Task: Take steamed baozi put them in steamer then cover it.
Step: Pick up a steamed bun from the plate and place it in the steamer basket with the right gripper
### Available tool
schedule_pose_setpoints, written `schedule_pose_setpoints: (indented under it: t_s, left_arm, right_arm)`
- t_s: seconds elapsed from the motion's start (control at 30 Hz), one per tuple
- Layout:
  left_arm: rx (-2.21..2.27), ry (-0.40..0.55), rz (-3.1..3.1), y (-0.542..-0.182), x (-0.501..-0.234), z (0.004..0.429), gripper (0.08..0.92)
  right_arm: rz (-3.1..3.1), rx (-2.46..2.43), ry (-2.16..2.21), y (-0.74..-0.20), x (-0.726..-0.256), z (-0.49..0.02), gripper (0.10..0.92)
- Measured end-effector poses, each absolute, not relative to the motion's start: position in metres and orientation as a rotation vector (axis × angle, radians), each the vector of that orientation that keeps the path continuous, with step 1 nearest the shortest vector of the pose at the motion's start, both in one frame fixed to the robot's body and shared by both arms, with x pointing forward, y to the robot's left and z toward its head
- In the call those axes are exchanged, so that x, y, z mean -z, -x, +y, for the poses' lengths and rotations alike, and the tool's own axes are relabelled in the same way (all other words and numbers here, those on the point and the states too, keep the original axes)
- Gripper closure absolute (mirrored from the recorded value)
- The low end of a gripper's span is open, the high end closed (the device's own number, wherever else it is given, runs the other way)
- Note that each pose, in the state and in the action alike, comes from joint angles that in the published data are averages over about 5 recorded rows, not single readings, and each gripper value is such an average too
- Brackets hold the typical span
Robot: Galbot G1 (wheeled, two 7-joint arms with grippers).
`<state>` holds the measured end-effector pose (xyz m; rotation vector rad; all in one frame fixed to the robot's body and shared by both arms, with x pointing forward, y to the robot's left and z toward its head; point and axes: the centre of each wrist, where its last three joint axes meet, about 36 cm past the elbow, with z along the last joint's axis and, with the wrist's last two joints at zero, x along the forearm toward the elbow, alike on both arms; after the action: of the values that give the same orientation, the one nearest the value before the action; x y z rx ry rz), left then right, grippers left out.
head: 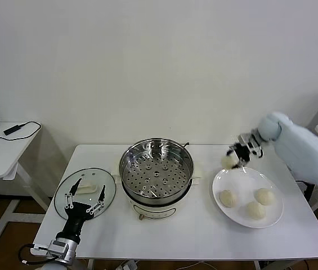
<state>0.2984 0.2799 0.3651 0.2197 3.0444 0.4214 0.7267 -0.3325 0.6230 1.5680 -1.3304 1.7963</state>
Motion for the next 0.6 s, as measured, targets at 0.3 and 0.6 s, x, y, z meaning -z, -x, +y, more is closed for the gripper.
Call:
schedule_pose_setpoints:
  t_s: [0.3, 0.6]
  left_arm:
    - [-0.427, -0.228, 3.038, -0.297, -0.366, 0.279, 0.177]
    - [-0.429, -0.228, 3.025, -0.297, -0.367, 0.280, 0.177]
  right_arm:
    - [-1.015, -2.186, -1.802, -0.723, -0.702, -0.216, 0.385]
    - [-0.661, -2.387, -1.951, -0.706, -0.701, -0.124, 0.390]
